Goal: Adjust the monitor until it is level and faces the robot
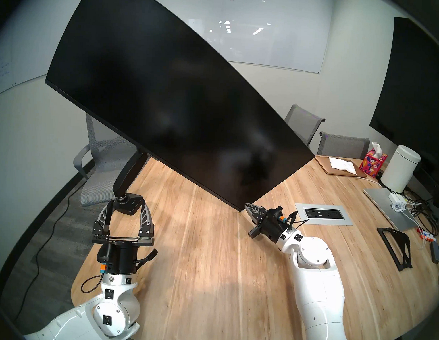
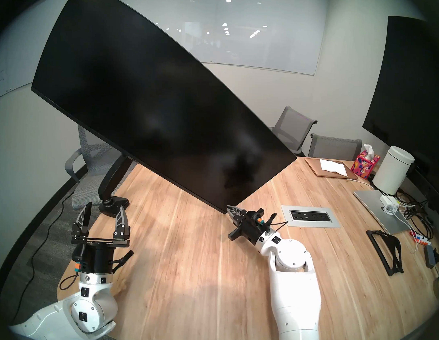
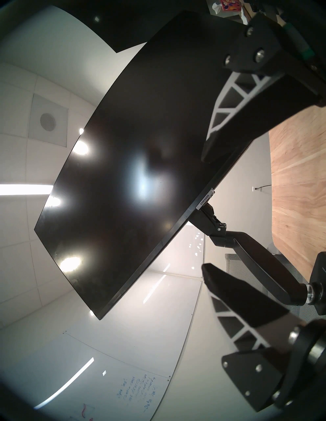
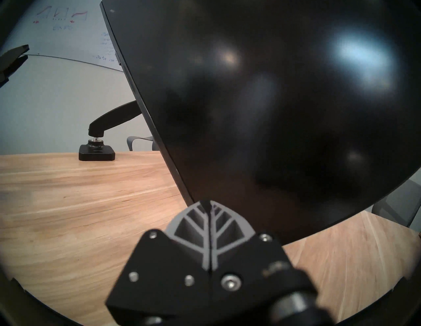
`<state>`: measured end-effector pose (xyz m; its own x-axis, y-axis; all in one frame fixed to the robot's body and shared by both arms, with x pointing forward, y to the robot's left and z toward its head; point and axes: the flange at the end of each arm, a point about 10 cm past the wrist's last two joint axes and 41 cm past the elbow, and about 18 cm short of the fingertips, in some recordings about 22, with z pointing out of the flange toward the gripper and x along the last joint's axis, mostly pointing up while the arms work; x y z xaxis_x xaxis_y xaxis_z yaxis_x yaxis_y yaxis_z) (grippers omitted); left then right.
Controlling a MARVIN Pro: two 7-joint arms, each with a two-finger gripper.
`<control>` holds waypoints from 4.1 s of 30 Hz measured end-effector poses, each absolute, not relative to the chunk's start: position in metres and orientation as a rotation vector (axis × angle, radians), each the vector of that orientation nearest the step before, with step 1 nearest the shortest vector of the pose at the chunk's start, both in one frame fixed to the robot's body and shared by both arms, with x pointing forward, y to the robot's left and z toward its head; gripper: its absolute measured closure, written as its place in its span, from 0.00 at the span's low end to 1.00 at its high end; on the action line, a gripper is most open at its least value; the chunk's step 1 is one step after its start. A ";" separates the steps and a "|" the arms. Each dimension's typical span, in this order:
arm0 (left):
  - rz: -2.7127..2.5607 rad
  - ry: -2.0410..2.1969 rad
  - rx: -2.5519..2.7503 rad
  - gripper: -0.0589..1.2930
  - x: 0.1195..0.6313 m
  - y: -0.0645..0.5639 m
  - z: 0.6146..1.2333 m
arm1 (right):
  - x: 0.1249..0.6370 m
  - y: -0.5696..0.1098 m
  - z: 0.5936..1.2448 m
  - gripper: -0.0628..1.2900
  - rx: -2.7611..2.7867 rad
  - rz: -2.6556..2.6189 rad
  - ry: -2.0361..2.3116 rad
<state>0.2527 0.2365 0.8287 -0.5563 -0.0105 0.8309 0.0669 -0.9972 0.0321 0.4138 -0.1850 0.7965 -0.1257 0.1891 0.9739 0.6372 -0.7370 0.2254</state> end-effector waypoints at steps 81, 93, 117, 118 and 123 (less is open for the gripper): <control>-2.732 -0.094 -1.457 0.05 0.253 0.236 0.829 | 0.491 -0.140 0.772 0.97 -1.943 -1.756 -1.010; -2.732 -0.094 -1.457 0.05 0.253 0.236 0.829 | 0.497 -0.138 0.778 0.97 -1.931 -1.748 -1.031; -2.732 -0.094 -1.457 0.05 0.253 0.236 0.829 | 0.511 -0.106 0.752 0.97 -2.050 -1.478 -0.829; -2.732 -0.094 -1.457 0.05 0.253 0.236 0.829 | 0.513 -0.107 0.751 0.97 -2.057 -1.473 -0.802; -2.732 -0.094 -1.457 0.05 0.253 0.236 0.829 | 0.517 -0.109 0.748 0.97 -2.085 -1.452 -0.687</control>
